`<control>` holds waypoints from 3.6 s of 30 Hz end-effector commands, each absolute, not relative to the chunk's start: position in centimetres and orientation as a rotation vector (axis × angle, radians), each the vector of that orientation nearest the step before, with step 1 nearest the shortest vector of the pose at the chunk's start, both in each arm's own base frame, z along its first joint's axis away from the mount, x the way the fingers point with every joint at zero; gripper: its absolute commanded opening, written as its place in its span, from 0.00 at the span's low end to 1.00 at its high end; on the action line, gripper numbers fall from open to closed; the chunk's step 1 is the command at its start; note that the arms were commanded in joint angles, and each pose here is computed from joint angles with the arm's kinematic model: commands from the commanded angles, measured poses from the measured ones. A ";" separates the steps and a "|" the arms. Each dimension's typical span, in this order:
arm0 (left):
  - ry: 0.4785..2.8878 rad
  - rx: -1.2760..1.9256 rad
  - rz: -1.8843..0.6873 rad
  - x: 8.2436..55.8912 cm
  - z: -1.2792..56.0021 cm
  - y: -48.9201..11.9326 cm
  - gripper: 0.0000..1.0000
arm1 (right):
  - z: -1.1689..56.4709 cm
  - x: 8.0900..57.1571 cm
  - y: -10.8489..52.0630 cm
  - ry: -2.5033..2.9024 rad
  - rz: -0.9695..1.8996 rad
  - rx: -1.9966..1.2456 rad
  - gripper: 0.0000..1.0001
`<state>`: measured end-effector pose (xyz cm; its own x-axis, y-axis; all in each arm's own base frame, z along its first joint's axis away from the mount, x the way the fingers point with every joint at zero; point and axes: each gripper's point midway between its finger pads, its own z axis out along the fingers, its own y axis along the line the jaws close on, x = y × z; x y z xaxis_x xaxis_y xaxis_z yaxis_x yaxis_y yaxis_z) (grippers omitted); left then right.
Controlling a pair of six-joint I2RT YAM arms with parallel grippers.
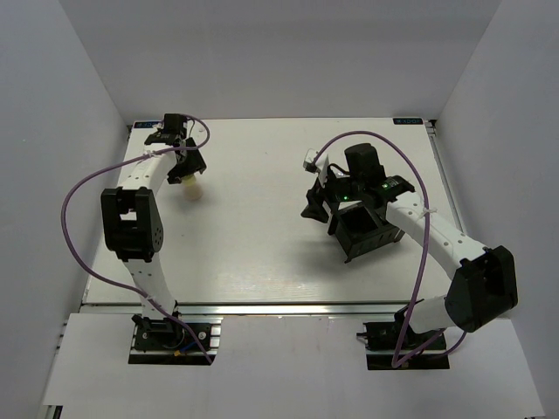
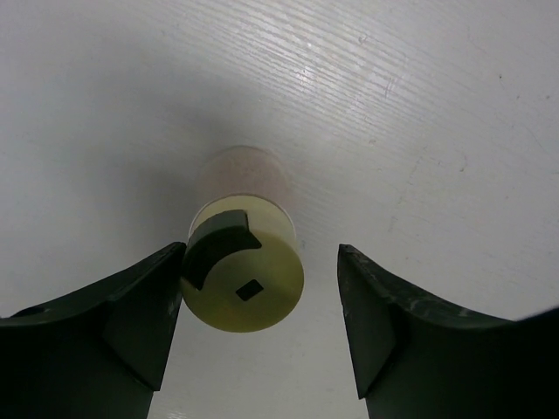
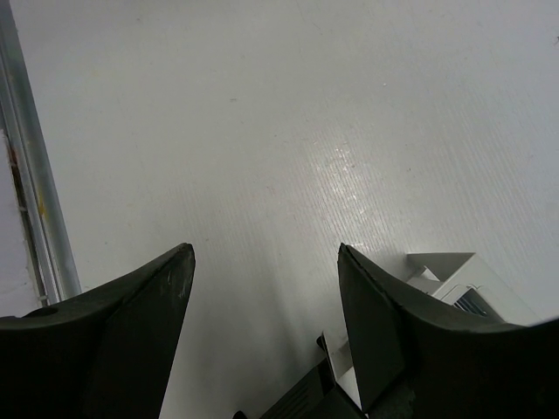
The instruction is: Organize the condiment bottles
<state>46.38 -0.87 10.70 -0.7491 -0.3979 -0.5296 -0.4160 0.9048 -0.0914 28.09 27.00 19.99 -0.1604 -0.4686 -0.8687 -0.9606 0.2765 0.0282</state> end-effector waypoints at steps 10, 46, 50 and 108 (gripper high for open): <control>2.469 -0.600 0.065 46.2 12.1 -0.2 0.59 | 20.5 28.9 27.1 1.723 0.750 -1.302 0.72; 2.100 0.366 -0.919 33.7 33.3 -29.3 0.00 | 37.7 34.7 15.8 1.630 0.544 -0.503 0.00; 2.078 0.460 -0.973 33.1 34.5 -33.1 0.00 | 37.5 34.8 13.7 1.632 0.475 -0.452 0.00; 2.300 0.962 -0.744 29.1 19.2 -47.5 0.50 | 29.2 34.8 5.0 1.796 0.364 -0.149 0.00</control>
<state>28.42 -47.53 18.25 -0.6334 0.4701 -0.6147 0.7436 0.5896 -0.3153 34.63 5.04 27.70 -0.3163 0.1041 -0.9429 -0.2683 0.9436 0.1941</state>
